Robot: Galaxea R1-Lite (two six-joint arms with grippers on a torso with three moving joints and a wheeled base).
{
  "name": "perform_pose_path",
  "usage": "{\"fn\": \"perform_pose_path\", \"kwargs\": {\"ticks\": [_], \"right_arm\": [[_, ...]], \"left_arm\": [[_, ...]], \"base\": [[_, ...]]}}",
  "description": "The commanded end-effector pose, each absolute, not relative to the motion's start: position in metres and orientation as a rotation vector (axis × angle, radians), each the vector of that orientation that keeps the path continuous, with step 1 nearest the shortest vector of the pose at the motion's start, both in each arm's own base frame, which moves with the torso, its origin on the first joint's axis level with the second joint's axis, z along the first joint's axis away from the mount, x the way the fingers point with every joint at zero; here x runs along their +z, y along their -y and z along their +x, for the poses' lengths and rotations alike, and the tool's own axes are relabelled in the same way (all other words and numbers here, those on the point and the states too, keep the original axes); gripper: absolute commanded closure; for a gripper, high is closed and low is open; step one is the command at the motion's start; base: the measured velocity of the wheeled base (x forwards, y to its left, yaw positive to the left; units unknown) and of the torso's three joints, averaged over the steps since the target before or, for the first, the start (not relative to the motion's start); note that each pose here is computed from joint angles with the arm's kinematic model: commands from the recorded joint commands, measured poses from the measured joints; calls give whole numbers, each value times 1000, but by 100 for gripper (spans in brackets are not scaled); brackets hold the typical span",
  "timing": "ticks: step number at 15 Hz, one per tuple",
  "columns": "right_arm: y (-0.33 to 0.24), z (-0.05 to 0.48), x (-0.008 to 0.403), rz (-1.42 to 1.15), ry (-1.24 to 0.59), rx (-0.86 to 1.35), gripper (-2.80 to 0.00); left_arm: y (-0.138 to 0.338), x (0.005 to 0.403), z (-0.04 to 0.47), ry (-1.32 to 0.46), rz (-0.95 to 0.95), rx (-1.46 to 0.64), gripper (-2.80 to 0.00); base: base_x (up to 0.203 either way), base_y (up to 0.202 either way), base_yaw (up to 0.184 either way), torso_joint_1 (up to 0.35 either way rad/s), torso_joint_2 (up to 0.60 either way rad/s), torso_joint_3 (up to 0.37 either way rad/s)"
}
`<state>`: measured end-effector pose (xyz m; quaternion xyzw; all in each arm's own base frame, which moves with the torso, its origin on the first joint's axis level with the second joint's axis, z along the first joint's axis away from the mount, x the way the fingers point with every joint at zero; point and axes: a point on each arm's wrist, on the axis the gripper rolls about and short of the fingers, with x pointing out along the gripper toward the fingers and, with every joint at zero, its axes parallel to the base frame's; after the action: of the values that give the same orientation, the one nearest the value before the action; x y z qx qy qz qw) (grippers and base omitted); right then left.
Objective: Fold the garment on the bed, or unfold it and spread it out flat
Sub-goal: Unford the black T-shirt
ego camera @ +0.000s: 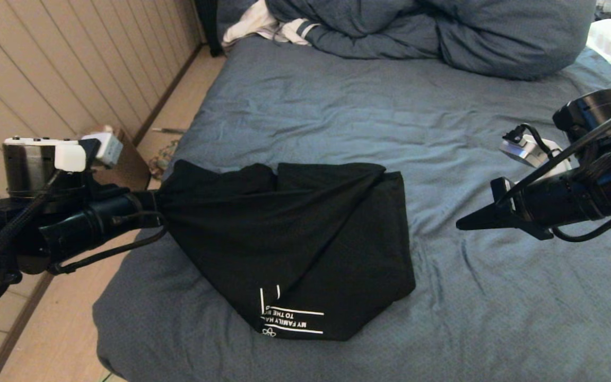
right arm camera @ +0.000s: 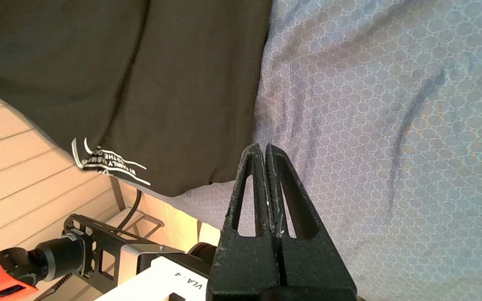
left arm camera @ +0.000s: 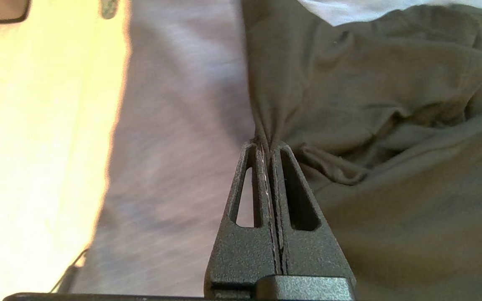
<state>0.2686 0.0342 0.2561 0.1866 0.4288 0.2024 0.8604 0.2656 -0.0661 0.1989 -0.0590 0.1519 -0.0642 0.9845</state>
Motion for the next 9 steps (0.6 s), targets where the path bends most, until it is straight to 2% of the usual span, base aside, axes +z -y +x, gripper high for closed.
{"fn": "perform_pose_path", "kwargs": {"ticks": [1, 9], "right_arm": [[-35, 268, 256, 394, -903, 428, 0], [-42, 269, 255, 384, -914, 452, 0]], "left_arm": [[47, 194, 260, -317, -135, -93, 0], [29, 149, 238, -363, -147, -77, 0]], "base": [[0, 0, 0, 0, 0, 0], [0, 0, 0, 0, 0, 0]]}}
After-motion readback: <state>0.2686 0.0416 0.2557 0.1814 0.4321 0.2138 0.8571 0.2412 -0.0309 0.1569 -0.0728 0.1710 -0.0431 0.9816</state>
